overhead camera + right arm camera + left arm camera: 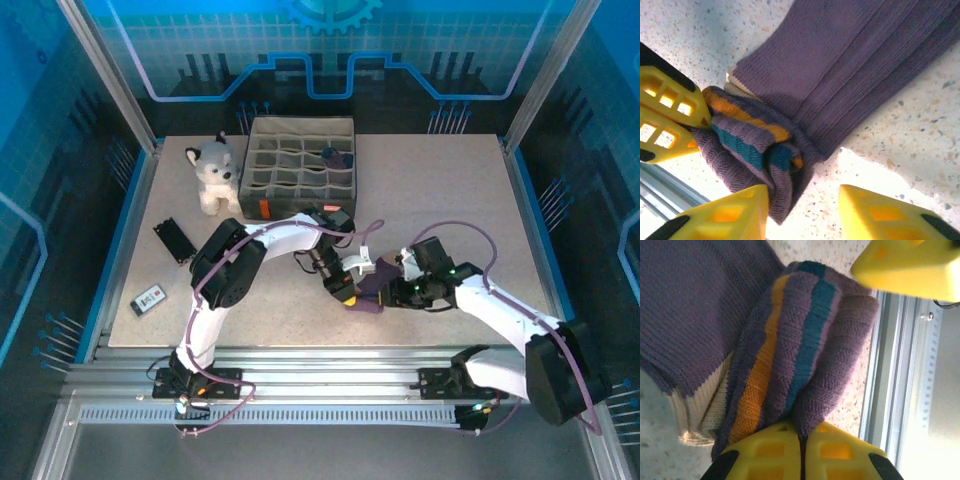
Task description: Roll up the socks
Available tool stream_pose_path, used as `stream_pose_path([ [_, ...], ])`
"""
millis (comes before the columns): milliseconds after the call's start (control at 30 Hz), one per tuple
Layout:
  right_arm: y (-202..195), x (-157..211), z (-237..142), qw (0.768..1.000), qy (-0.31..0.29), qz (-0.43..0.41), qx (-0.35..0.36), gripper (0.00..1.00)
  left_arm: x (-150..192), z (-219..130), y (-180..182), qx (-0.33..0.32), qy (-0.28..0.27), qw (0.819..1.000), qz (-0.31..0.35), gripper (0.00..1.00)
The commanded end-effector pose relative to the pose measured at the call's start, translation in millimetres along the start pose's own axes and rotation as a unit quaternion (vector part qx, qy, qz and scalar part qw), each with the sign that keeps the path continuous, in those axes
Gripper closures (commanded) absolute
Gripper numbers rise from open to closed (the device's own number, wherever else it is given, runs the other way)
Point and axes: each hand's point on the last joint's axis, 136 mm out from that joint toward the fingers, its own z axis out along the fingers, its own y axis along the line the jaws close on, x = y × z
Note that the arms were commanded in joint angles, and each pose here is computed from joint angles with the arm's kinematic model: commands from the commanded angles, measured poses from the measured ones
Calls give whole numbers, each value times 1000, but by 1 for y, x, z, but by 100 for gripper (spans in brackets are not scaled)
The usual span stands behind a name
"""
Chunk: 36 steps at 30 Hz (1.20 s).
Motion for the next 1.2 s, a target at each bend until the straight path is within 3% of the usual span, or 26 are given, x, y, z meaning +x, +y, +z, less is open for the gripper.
stream_pose_path([
  [0,8,-6,-7,999,-31,-34,-9,53,11,0,-3,23,26,998,-57,100],
  [233,28,-13,-16,990,-84,-105,-28,49,5,0,-1,33,23,997,-73,100],
  [433,61,-10,-15,956,-143,-252,-37,47,1,-4,-2,48,14,995,-81,100],
  [633,66,-14,-8,937,-206,-272,-73,44,2,-6,-3,57,12,995,-85,100],
  [833,69,-10,3,936,-187,-283,-92,44,4,-5,-1,63,14,994,-89,100],
  [1167,60,-10,28,961,-115,-240,-69,47,2,-11,2,69,2,993,-96,100],
])
